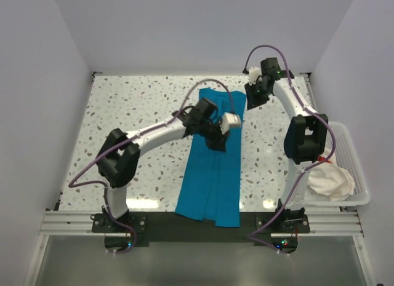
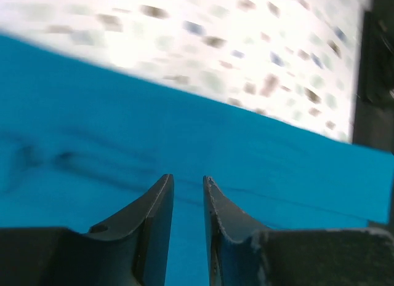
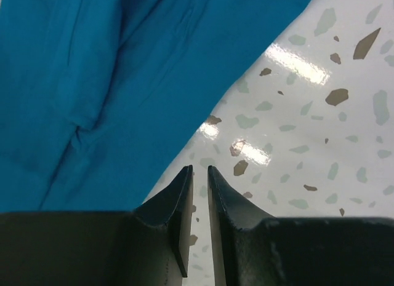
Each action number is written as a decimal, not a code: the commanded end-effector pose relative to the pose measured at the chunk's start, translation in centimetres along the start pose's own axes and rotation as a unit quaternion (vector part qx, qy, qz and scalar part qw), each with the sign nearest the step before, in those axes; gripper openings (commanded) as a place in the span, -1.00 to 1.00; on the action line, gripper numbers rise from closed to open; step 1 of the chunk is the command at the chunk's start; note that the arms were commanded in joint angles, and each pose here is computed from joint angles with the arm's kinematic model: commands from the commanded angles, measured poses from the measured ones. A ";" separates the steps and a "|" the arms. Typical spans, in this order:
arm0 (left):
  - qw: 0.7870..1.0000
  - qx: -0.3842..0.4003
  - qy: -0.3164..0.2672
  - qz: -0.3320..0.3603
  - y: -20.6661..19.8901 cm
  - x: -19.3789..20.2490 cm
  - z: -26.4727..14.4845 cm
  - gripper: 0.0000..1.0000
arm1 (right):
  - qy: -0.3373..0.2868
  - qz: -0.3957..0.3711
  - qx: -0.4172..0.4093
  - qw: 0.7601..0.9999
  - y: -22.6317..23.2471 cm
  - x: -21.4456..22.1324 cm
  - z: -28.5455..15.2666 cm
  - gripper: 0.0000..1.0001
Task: Fold and stack the t-shirts
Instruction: Fold the tshirt
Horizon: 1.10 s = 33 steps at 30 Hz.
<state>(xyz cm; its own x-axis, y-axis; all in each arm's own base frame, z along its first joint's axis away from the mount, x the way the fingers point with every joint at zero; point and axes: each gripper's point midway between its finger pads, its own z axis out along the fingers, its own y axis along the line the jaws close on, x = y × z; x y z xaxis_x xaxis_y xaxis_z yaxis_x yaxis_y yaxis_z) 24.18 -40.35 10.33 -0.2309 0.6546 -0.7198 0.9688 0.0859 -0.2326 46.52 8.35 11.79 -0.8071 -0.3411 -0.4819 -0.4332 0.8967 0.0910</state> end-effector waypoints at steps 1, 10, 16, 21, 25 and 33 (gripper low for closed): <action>0.989 -0.062 -0.125 -0.041 5.9 -5.8 -6.4 -0.38 | -0.032 0.043 -0.052 0.997 1.9 -2.4 0.3 -0.61; 0.962 -0.170 -0.130 -0.170 19.2 -1.9 -7.6 -0.49 | 0.000 0.008 -0.072 0.997 5.7 -1.9 4.4 -0.90; 0.952 -0.204 -0.115 -0.197 23.5 0.7 -6.2 -0.54 | 0.021 -0.027 -0.020 0.999 5.1 -1.5 8.0 -0.96; 0.939 -0.222 -0.098 -0.245 25.6 3.7 -5.2 -0.60 | 0.040 -0.052 0.047 0.997 2.9 -1.2 10.9 -1.00; 0.922 -0.232 -0.088 -0.296 26.6 6.5 -5.6 -0.62 | 0.046 -0.093 0.084 0.991 1.8 -1.8 13.1 -1.00; 0.900 -0.257 -0.095 -0.339 29.2 9.9 -7.9 -0.62 | -0.004 -0.164 0.147 0.976 2.0 -6.8 15.8 -1.00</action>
<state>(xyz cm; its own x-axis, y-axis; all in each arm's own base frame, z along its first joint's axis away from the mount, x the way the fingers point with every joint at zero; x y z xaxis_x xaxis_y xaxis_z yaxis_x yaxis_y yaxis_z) 49.16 -27.61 2.45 -0.7304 0.2328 -0.6421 0.5618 0.7395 -0.3709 55.26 16.68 2.62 -0.6925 -0.5620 -0.4523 -0.5340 0.8209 -0.2025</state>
